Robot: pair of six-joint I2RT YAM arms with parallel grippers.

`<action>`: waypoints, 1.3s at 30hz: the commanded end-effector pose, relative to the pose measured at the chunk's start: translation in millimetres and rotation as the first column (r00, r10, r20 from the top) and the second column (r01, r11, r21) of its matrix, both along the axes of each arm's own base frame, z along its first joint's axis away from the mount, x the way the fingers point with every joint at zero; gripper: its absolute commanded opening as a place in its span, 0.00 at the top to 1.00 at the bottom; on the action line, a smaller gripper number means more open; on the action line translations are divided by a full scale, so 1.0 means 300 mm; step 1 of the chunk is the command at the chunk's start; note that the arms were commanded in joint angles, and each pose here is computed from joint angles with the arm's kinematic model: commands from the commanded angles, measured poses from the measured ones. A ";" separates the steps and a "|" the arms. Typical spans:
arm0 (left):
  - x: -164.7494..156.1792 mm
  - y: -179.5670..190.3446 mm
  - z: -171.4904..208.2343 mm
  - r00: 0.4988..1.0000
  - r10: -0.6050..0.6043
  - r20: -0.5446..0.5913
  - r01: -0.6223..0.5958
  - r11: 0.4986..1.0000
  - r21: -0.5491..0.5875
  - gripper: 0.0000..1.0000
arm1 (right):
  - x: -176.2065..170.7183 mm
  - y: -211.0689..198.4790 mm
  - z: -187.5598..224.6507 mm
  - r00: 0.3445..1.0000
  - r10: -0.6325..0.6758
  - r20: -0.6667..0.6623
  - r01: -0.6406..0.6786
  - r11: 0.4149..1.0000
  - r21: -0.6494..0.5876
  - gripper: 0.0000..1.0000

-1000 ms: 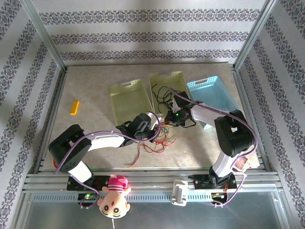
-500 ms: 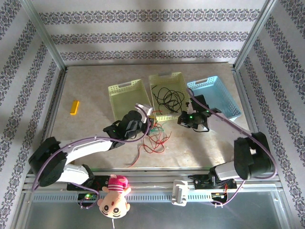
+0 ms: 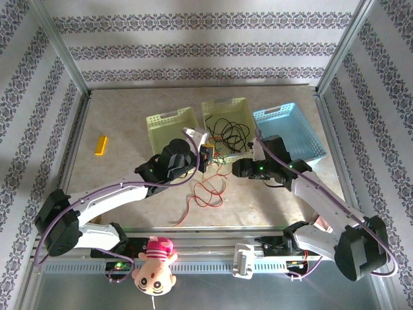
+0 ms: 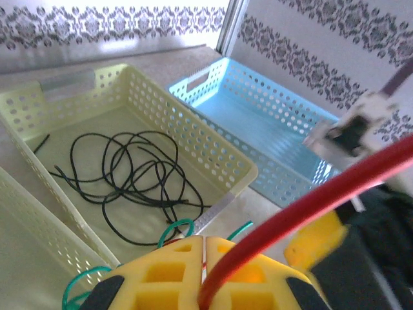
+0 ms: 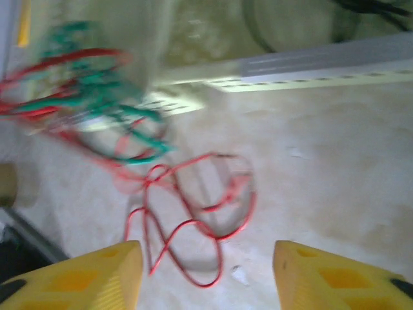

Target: Untangle the cables

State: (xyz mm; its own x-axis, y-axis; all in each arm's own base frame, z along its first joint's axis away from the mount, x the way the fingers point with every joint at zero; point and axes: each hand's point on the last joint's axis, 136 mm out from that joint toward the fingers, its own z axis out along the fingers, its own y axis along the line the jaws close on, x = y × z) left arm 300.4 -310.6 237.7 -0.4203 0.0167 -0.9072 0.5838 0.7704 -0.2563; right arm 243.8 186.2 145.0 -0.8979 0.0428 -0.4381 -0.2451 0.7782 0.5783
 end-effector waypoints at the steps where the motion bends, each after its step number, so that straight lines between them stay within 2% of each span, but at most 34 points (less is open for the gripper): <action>1: -0.009 -0.037 0.018 0.999 -0.044 -0.001 0.044 0.999 -0.010 1.00 | -0.009 0.055 0.115 0.987 0.093 0.129 -0.098 0.994 0.037 0.38; 4: -0.015 -0.051 0.017 0.998 -0.065 -0.005 0.065 0.998 -0.006 1.00 | -0.016 0.072 0.142 0.981 0.109 0.160 -0.118 0.992 0.050 0.34; 17: -0.083 -0.128 0.019 0.977 -0.211 -0.036 0.211 0.977 -0.005 1.00 | 0.070 0.120 0.095 0.982 0.121 0.144 -0.122 0.992 0.002 0.38; 19: -0.095 -0.144 0.021 0.971 -0.238 -0.038 0.238 0.971 -0.011 1.00 | 0.094 0.111 0.076 0.985 0.100 0.142 -0.097 0.995 -0.025 0.46; 24: -0.134 -0.183 0.032 0.947 -0.318 -0.053 0.316 0.948 -0.035 1.00 | 0.140 0.097 0.017 0.992 0.049 0.113 -0.042 0.997 -0.058 0.75; 28: -0.147 -0.188 0.040 0.941 -0.334 -0.054 0.333 0.943 -0.031 1.00 | 0.153 0.105 -0.002 0.996 0.040 0.086 -0.037 0.999 -0.035 0.89; 34: -0.188 -0.200 0.129 0.917 -0.398 -0.011 0.396 0.915 -0.079 1.00 | 0.167 0.021 -0.068 0.998 -0.062 0.013 0.063 0.995 -0.080 0.96; 39: -0.244 -0.221 0.345 0.875 -0.476 0.094 0.485 0.853 -0.192 1.00 | 0.147 -0.094 -0.167 0.981 -0.178 -0.070 0.168 0.977 -0.131 0.98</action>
